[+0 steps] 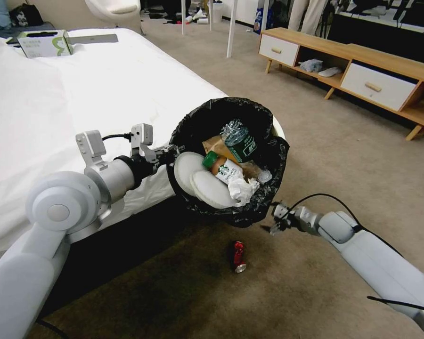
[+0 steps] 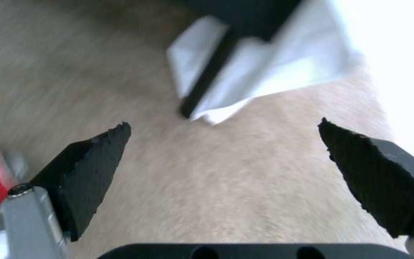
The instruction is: Pick up the trash bin and place the garbage on the floor into it.
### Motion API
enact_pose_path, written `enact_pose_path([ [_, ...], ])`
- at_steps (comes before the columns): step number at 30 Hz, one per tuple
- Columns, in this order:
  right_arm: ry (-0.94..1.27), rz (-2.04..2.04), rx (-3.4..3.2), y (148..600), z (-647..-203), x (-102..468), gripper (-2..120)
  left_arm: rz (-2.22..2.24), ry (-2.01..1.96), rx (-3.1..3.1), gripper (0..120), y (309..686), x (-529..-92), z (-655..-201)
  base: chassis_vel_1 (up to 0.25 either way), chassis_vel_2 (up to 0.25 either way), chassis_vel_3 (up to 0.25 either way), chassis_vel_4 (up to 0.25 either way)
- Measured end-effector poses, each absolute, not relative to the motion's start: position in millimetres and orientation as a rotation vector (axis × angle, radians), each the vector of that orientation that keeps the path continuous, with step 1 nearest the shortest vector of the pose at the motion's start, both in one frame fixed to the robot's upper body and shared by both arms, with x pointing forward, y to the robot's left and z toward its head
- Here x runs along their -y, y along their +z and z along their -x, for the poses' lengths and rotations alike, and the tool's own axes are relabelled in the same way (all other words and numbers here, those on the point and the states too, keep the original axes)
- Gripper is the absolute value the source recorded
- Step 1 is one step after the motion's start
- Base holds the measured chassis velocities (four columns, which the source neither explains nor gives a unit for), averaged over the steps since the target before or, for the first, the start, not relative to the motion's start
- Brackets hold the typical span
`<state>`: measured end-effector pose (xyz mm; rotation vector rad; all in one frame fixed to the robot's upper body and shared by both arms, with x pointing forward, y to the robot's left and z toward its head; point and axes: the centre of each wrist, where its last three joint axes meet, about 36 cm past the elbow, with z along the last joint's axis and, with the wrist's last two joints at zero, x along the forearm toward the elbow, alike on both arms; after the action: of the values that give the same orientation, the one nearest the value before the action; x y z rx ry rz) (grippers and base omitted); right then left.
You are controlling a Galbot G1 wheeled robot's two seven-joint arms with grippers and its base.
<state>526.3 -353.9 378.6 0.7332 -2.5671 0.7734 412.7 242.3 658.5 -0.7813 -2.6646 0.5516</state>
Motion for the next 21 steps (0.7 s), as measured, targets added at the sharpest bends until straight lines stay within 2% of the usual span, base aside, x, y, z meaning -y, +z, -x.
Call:
enact_pose_path([
  [1,0.753,-0.711,2.582,380.0,-525.2,352.3,100,0.78,0.551,2.665,2,658.5,-242.3,-412.6,0.0,0.0,0.0,0.0],
  [2,0.638,-0.593,2.638,385.4,-519.8,343.0,100,0.775,0.546,2.666,2,658.5,-243.0,-412.6,0.0,0.0,0.0,0.0],
  [7,0.487,-0.396,2.666,391.7,-513.4,320.9,100,0.766,0.541,2.673,2,659.7,-245.1,-412.4,0.0,0.0,0.0,0.0],
  [10,0.257,-0.252,2.612,405.2,-508.5,286.0,100,0.766,0.536,2.676,2,660.3,-245.6,-411.0,0.0,0.0,0.0,0.0],
  [11,0.257,-0.252,2.612,405.2,-508.5,286.0,100,0.766,0.536,2.676,2,660.3,-245.6,-411.0,0.0,0.0,0.0,0.0],
  [13,0.072,-0.164,2.498,423.1,-502.7,251.8,100,0.767,0.53,2.674,2,659.7,-245.6,-408.1,0.0,0.0,0.0,0.0],
  [21,-0.203,-0.092,2.237,452.9,-492.7,188.8,100,0.763,0.521,2.674,2,659.5,-246.5,-405.9,0.0,0.0,0.0,0.0],
])
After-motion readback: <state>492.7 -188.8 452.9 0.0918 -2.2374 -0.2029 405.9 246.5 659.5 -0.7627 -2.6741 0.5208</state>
